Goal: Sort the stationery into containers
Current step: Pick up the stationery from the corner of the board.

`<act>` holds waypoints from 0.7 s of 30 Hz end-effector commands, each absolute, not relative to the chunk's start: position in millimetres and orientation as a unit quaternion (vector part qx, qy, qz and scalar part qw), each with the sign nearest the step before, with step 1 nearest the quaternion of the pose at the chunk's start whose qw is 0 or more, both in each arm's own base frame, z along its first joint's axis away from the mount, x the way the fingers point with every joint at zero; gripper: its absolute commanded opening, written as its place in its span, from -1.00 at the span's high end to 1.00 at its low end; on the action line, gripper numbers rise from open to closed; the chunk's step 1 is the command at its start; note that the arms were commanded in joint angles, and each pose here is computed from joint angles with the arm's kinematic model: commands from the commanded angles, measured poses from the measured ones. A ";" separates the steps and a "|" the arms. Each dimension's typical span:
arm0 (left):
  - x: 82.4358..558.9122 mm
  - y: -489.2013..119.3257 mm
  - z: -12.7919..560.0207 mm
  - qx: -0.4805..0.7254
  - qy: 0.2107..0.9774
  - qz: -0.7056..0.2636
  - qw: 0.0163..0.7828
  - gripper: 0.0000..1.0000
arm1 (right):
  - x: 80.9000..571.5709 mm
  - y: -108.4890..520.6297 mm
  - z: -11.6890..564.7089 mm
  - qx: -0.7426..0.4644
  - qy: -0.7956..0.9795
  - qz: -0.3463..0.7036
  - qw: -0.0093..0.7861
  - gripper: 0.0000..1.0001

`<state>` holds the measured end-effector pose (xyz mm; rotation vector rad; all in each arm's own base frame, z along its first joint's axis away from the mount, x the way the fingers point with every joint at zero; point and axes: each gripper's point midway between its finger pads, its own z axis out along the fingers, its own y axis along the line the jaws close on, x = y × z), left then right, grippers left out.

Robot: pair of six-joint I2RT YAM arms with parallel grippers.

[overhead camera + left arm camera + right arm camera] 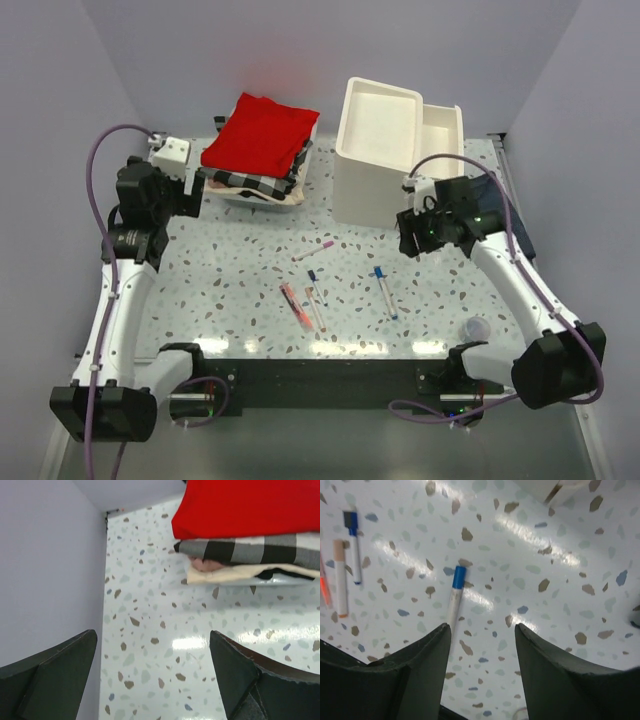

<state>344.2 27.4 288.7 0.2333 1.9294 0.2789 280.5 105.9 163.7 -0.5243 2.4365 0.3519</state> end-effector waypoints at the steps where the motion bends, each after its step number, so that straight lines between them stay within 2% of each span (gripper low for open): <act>1: 326.9 32.9 295.3 0.068 0.800 0.113 0.585 -1.00 | 249.2 85.1 121.7 -0.195 0.952 0.034 0.235 -0.16; 7: 326.7 36.7 299.1 0.054 0.799 0.118 0.588 -1.00 | 251.4 89.3 95.3 -0.142 0.968 0.031 0.203 -0.21; 12: 328.9 43.1 303.4 0.043 0.797 0.131 0.588 -1.00 | 248.8 111.6 85.4 -0.160 0.968 0.046 0.190 -0.23; 17: 326.9 69.8 312.4 0.000 0.789 0.165 0.591 -1.00 | 243.3 136.3 77.1 -0.185 0.965 0.042 0.183 -0.27; 21: 327.5 90.2 314.2 -0.028 0.796 0.181 0.577 -1.00 | 241.0 135.8 64.0 -0.158 0.975 0.019 0.158 -0.31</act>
